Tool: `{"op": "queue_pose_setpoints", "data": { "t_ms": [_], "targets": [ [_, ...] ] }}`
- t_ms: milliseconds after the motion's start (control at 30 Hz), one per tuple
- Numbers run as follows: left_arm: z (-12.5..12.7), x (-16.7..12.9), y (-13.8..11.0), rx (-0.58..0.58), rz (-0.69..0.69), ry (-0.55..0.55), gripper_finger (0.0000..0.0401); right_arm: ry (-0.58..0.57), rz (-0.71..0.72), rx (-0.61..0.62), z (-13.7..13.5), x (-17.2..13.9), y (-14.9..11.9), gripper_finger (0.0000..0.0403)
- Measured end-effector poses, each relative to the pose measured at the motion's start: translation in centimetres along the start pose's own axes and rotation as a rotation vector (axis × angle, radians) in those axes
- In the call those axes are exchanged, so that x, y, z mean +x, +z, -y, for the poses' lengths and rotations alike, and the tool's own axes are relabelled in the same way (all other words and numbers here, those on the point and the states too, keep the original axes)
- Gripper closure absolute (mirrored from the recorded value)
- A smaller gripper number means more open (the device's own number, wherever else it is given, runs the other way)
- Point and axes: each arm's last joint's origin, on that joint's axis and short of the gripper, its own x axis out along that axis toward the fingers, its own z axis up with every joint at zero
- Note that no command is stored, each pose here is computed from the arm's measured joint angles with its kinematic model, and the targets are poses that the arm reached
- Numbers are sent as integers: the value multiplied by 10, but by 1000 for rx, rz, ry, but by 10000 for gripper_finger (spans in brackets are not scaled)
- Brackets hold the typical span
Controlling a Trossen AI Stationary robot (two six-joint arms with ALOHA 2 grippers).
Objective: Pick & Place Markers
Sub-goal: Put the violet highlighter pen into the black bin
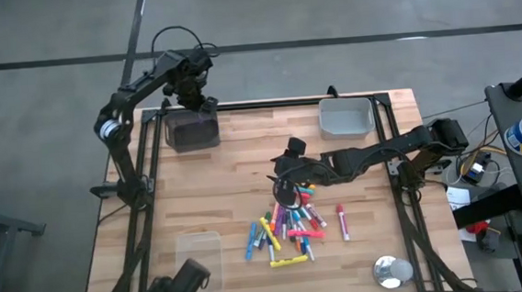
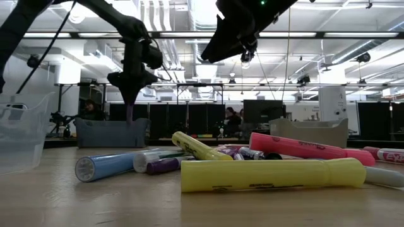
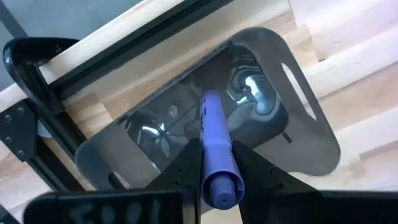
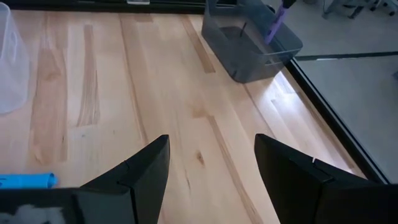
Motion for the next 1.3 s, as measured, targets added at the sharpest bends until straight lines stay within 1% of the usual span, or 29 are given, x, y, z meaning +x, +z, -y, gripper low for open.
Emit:
{"op": "queue_pose_setpoints", "data": {
  "t_ms": [167, 367, 600, 900, 1300],
  "targets": [
    [1, 6, 6, -2, 15, -23, 343, 3, 1, -1, -1, 0, 0, 170],
    [3, 15, 9, -3, -12, -40, 343, 3, 1, 3, -1, 0, 0, 170],
    [4, 23, 12, -10, 27, -51, 343, 3, 1, 6, -1, 0, 0, 170],
    [3, 40, 5, -7, -34, -53, 343, 3, 1, 6, -1, 0, 0, 170],
    [4, 42, 6, -5, -10, -57, 343, 3, 2, 6, -1, 0, 0, 170]
  ]
}}
